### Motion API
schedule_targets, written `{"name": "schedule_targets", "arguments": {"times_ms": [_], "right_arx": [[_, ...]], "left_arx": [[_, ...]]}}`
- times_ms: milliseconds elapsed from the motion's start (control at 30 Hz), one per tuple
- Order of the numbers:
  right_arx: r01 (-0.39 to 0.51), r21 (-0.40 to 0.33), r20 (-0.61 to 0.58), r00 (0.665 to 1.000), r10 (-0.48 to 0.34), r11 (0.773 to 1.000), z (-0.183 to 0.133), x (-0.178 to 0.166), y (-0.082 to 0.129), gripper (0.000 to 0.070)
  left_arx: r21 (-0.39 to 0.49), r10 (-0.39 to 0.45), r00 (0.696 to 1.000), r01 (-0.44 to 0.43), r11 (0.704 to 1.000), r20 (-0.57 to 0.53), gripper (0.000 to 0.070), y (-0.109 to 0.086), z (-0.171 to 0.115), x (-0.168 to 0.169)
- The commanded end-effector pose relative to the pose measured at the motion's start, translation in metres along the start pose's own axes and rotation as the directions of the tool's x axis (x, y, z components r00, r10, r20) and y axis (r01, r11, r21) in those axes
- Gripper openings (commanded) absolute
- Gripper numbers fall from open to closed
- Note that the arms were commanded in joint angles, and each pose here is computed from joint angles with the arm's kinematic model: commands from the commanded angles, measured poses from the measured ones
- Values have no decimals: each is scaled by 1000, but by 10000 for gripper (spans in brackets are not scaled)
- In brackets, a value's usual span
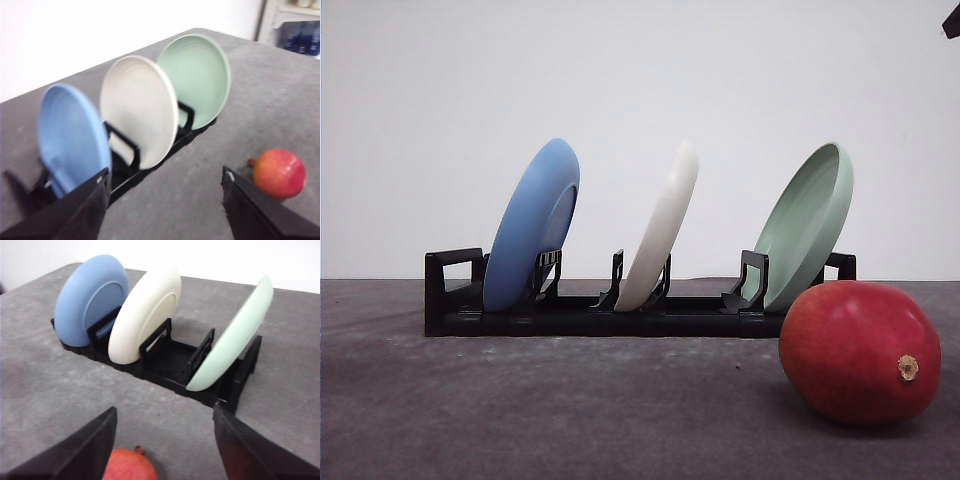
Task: Place pomegranate in white plate
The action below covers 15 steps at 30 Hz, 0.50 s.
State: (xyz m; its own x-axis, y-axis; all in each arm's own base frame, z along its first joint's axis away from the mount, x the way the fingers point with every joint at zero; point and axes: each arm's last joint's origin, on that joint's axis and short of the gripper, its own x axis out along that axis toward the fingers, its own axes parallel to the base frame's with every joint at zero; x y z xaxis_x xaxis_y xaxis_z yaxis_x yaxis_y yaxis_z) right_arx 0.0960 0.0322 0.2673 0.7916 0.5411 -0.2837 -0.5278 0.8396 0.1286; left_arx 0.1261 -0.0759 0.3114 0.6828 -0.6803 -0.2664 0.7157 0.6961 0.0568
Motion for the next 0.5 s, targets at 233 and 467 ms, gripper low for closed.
{"name": "schedule_targets", "arguments": {"times_ms": [233, 467], "right_arx": [[-36, -6, 21, 999, 37, 999, 5, -2, 2, 387], [-36, -7, 20, 999, 36, 999, 5, -2, 2, 387]], "left_arx": [[38, -67, 997, 66, 997, 31, 386, -8, 7, 65], [31, -24, 998, 23, 999, 53, 388, -19, -2, 126]]}}
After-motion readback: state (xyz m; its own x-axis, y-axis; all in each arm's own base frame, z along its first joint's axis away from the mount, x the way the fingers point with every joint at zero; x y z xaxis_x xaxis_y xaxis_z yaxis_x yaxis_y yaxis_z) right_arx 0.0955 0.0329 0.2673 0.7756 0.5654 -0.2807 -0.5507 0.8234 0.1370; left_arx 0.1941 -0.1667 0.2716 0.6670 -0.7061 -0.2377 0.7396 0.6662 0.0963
